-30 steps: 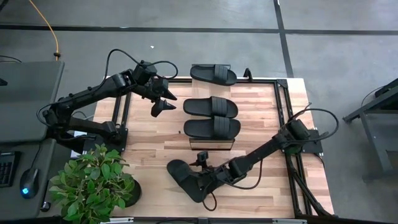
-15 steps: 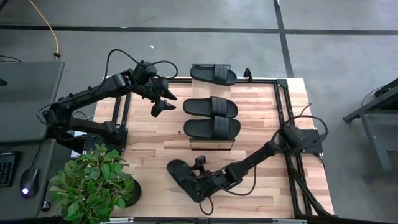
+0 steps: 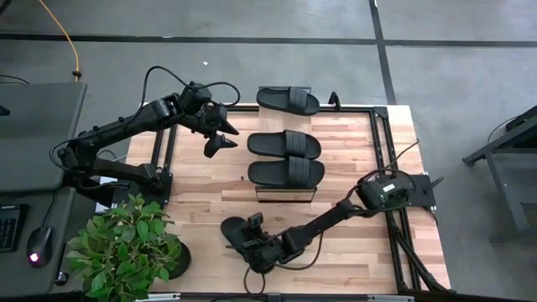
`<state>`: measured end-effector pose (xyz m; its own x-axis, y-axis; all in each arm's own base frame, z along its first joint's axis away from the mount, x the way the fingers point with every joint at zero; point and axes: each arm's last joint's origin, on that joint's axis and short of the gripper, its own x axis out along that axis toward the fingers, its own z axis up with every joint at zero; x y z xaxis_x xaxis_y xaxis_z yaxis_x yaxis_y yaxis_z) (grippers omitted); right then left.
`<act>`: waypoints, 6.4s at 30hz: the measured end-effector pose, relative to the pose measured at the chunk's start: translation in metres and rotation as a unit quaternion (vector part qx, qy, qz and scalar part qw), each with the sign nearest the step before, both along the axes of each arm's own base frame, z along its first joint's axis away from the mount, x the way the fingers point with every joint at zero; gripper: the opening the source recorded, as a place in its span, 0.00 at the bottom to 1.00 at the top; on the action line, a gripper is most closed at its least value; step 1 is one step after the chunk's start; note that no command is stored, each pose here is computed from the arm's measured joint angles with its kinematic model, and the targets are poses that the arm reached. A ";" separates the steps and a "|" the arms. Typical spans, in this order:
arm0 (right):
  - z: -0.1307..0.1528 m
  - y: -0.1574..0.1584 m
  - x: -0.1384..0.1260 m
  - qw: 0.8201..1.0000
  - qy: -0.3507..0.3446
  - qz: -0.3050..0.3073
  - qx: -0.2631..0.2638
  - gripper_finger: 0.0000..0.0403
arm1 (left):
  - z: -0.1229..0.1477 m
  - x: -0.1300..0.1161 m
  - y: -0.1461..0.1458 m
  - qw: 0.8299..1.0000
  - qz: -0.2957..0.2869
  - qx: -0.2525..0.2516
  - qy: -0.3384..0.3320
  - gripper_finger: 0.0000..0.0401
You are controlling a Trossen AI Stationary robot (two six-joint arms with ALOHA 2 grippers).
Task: Pick and place slides into the shelf
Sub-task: Put the black slipper on the shelf
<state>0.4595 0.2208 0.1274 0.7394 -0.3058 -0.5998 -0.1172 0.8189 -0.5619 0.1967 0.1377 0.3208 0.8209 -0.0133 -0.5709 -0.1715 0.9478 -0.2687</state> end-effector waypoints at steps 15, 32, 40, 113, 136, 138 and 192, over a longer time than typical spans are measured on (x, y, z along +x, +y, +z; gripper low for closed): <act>0.019 0.001 0.003 1.000 0.005 -0.020 -0.015 0.01 | 0.000 0.000 0.000 1.000 0.005 0.002 0.003 0.60; 0.139 -0.023 -0.028 0.993 -0.080 -0.076 -0.045 0.00 | 0.000 0.000 0.000 1.000 0.008 0.004 0.005 0.60; 0.194 -0.039 -0.053 0.991 -0.106 -0.081 -0.030 0.00 | 0.000 0.000 0.000 1.000 -0.006 0.018 0.004 0.60; 0.278 -0.341 -0.091 0.835 -0.051 -0.485 0.253 0.00 | 0.073 0.092 -0.100 0.825 -0.027 0.563 0.047 0.60; 0.278 -0.326 -0.087 0.846 -0.048 -0.468 0.250 0.00 | 0.080 0.130 -0.106 0.850 -0.079 0.515 0.073 0.60; 0.278 -0.326 -0.087 0.846 -0.047 -0.469 0.249 0.00 | 0.075 0.135 -0.105 0.850 -0.083 0.514 0.080 0.60; 0.277 -0.316 -0.086 0.851 -0.036 -0.458 0.254 0.00 | 0.059 0.130 -0.091 0.843 0.001 0.505 0.188 0.60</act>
